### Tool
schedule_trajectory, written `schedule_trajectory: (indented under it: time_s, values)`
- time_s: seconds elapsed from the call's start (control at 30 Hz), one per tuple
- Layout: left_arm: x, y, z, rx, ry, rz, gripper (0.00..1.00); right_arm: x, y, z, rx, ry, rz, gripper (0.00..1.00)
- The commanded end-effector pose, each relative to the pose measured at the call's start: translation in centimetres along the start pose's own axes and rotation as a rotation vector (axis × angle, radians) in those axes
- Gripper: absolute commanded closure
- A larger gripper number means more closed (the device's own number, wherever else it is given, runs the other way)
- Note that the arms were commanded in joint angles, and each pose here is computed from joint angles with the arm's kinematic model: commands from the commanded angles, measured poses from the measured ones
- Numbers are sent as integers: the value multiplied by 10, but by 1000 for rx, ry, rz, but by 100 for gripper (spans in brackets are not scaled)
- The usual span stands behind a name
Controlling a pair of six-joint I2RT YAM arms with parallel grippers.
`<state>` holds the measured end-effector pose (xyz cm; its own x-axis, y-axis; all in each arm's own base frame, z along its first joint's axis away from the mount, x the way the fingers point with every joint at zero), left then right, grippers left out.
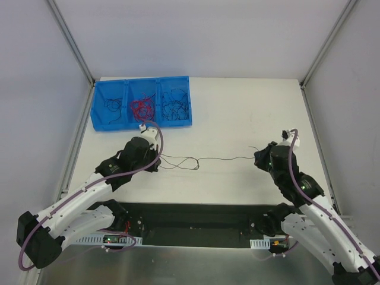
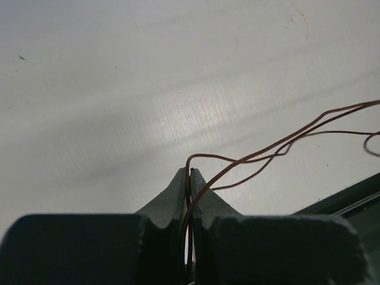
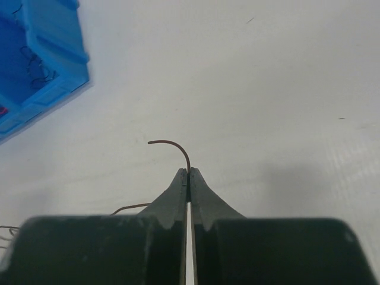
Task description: Untangle the cables
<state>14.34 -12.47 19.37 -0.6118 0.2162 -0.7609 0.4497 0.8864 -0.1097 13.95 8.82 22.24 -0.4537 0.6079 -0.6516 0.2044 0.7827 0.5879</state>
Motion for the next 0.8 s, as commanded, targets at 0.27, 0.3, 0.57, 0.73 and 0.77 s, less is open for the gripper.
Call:
schedule_trajectory:
  time_s: [0.27, 0.3, 0.57, 0.73, 0.77]
  values:
    - [9, -1, -3, 82, 142, 76, 100, -51, -41, -63, 344, -323, -98, 100]
    - [11, -3, 0, 97, 169, 72, 100, -54, -42, -67, 345, -337, -106, 100]
    - [15, -18, 20, 267, 291, 41, 100, -36, -22, -51, 101, -149, -146, 100]
    - [16, -25, 28, 372, 347, 36, 43, -18, -17, -33, 28, -36, -142, 100]
    - [17, -25, 26, 383, 343, 39, 37, -17, -16, -32, 23, -33, -140, 100]
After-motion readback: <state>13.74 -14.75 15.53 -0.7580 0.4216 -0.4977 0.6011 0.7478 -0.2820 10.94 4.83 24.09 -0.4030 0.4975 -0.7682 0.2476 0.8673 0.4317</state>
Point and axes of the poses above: each gripper's point midway between its finger pads, its own z axis out along the fingers, its own y axis along the line the jaws close on, x = y × z, the point moved 10 cm from there along -z, back along the fingers, and after that the axes turned 10 degrees about z, right-handed, at the moved point
